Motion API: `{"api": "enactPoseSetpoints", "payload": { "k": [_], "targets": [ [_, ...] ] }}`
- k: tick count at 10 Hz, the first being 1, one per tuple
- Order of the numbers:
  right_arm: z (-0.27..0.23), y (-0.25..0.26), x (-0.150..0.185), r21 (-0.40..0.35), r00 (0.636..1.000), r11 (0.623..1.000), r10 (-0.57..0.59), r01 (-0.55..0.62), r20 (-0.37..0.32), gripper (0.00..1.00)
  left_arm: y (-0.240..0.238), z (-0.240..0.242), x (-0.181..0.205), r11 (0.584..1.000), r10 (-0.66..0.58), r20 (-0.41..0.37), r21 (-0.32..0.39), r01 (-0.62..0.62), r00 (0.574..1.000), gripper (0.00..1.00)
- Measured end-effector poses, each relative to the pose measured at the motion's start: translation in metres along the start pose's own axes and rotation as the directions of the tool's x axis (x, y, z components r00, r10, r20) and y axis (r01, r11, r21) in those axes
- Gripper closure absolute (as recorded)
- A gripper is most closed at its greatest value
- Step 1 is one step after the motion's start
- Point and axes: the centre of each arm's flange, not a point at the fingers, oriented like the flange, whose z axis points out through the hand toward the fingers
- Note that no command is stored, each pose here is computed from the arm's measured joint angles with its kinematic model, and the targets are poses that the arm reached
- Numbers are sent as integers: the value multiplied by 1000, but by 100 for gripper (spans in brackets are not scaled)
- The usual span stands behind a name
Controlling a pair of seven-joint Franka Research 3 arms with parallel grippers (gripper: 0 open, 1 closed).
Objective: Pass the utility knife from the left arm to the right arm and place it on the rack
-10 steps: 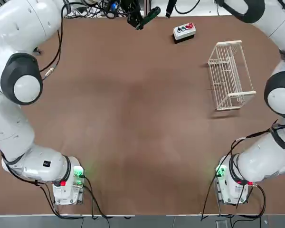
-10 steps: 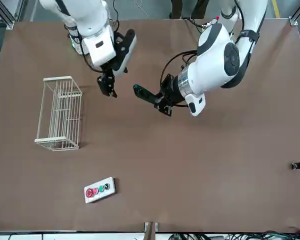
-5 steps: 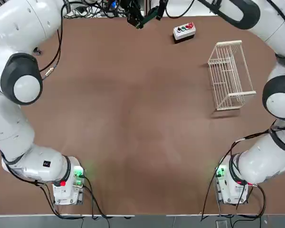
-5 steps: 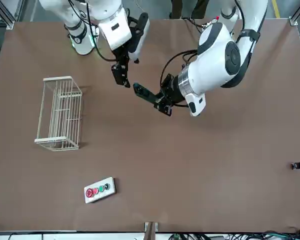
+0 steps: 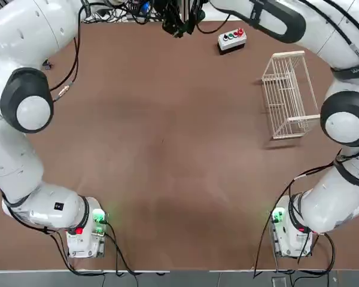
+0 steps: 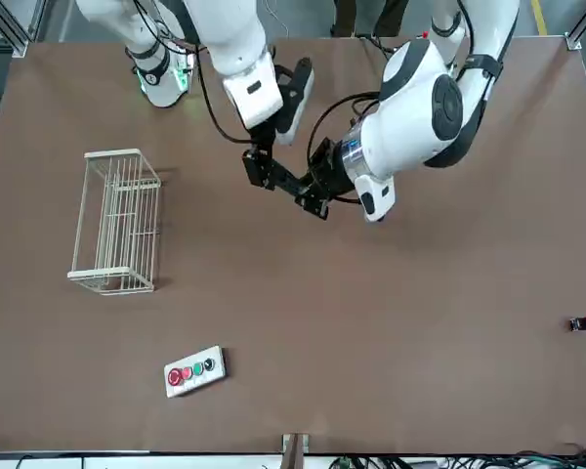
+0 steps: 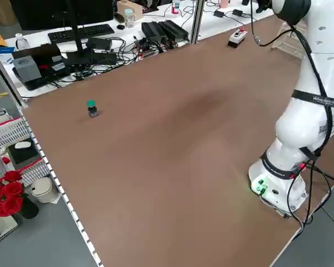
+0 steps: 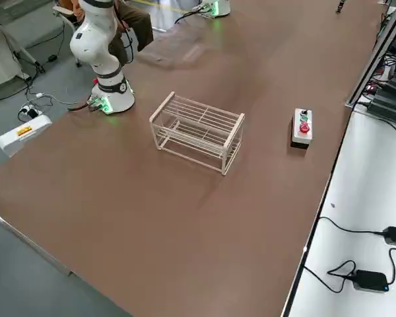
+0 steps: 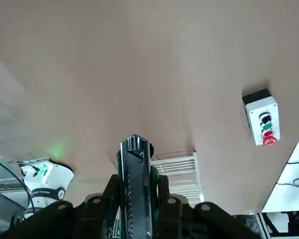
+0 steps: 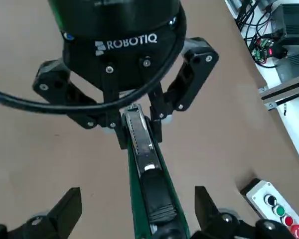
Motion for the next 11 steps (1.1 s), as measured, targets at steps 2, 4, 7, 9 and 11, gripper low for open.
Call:
{"api": "enactPoseSetpoints", "payload": {
  "k": [2, 4, 7, 9, 11],
  "targets": [
    [-3, 2, 0, -4, 1000, 1000, 4, -4, -5, 3, 0, 0, 0, 1000, 0, 0, 0, 0, 1000, 66],
    [-3, 4, -1, -13, 1000, 1000, 4, -4, -1, 5, 0, 0, 0, 1000, 0, 0, -1, 0, 1000, 66],
    [4, 6, -1, -18, 1000, 1000, 2, -2, 10, 8, 0, -1, 0, 1000, 1, 1, -1, -1, 1000, 66],
    [9, 8, 0, -18, 1000, 1000, 2, -1, 9, 12, -1, -1, -3, 1000, 5, 3, 0, -5, 1000, 66],
    [11, 8, 1, -17, 1000, 1000, 1, -1, 8, 29, -1, 0, -4, 1000, 6, 4, 0, -6, 1000, 66]
  ]
}}
